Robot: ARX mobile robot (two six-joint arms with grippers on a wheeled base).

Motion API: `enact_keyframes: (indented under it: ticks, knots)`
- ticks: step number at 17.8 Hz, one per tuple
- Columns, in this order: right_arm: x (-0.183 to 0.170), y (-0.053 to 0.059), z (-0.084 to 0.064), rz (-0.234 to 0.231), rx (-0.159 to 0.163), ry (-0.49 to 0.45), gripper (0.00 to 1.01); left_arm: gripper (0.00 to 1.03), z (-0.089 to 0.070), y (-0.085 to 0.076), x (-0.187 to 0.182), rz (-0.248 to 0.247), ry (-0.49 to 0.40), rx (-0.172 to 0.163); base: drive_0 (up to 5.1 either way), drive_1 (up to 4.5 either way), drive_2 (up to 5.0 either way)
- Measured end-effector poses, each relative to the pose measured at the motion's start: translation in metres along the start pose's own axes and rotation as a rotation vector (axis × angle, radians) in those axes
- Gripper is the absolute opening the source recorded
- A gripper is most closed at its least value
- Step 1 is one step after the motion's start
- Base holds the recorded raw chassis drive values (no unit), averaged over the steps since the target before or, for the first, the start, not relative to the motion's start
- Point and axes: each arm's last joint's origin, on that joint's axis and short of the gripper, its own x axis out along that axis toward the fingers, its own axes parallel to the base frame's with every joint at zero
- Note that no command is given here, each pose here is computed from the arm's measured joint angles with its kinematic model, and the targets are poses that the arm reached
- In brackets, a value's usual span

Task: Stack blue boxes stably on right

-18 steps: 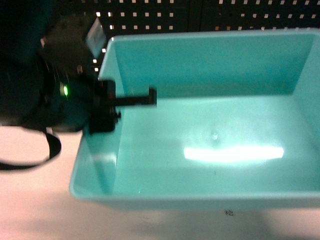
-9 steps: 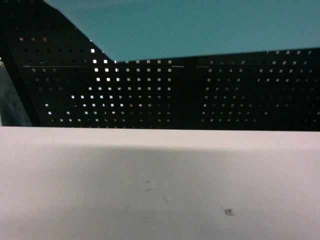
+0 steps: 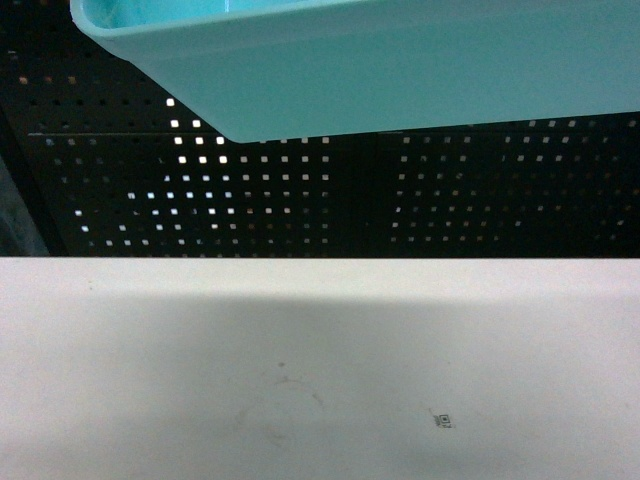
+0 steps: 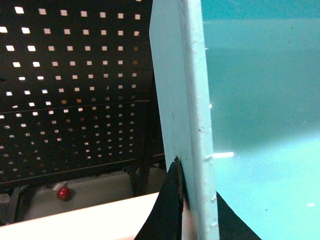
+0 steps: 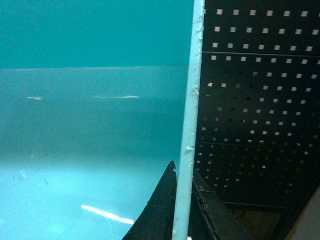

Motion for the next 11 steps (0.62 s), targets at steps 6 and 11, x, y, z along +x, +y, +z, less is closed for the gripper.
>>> enact_keyframes:
  ticks: [6, 11]
  knots:
    - [0.0, -0.0002, -0.0002, -0.002, 0.0, 0.002, 0.07, 0.02, 0.0001, -0.0001, 0.0, -0.001, -0.001, 0.0, -1.7, -1.74, -1.7]
    - [0.0, -0.0002, -0.0002, -0.002, 0.0, 0.002, 0.07, 0.02, 0.0001, -0.0001, 0.0, -0.001, -0.001, 0.0, -1.6, -1.58, -1.6]
